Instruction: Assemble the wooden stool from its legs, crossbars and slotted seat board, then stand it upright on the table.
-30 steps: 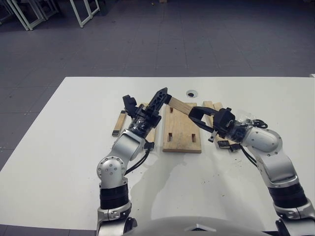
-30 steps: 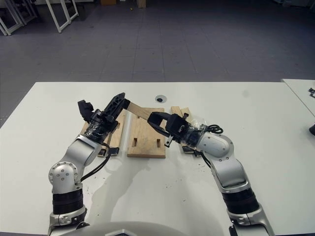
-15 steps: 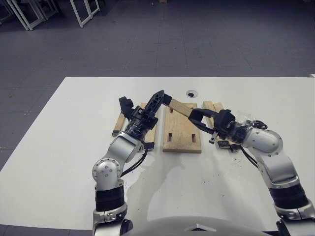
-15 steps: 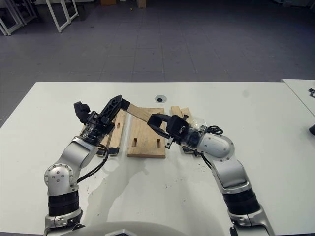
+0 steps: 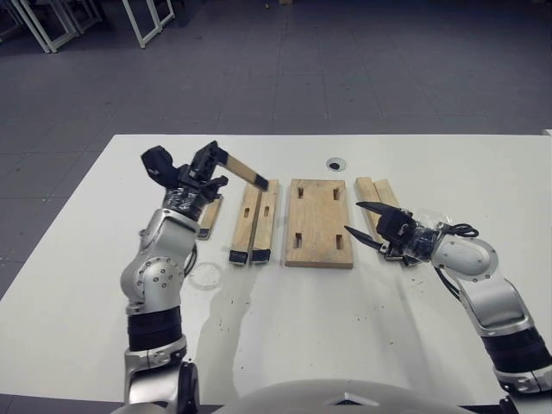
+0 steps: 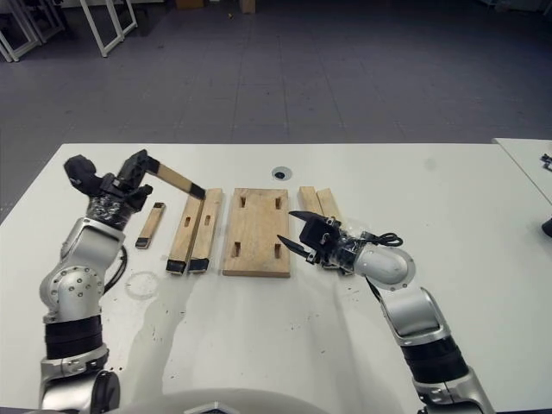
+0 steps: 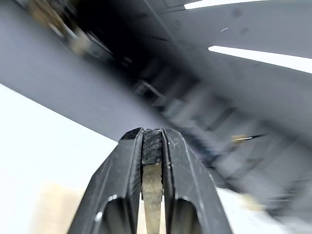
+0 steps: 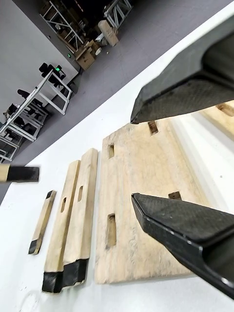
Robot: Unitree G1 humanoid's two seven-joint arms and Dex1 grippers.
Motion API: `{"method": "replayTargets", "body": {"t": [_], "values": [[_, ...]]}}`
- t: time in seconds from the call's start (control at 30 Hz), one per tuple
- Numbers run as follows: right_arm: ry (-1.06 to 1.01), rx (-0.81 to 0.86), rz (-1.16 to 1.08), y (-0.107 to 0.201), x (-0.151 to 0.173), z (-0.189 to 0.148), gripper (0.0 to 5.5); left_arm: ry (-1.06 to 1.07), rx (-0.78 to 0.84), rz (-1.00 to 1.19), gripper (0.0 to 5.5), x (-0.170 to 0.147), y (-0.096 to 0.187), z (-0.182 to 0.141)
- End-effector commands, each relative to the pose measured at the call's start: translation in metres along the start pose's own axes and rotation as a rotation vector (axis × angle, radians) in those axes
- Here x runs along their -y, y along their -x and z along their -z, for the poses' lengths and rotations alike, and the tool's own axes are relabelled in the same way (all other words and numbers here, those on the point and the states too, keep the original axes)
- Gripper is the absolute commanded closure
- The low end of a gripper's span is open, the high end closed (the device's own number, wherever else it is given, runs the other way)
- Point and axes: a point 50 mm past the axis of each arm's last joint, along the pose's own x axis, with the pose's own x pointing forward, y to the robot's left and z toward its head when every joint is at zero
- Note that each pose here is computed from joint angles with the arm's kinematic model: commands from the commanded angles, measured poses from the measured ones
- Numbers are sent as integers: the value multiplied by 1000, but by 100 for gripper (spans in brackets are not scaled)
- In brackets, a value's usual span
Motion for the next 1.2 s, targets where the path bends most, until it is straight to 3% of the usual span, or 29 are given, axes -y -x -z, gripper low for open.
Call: {"method": "replayTargets", "body": {"t": [0.03,0.6,0.77,1.03,1.2], "values": [[3,-36,22,3,1,6,288,-177,-7,-42,508,3,6,1],[-4,-46,20,2,0,7,288,-219,-178,-93,508,-11,12,59],[-6,-47,28,2,-2,7,288,-231,-348,-116,509,-13,8,78],[-13,-50,59,0,-1,6,288,-388,-463,-237,509,-5,-3,66],[-18,-51,71,0,1,6,288,-480,-539,-289,509,-13,15,78]]}}
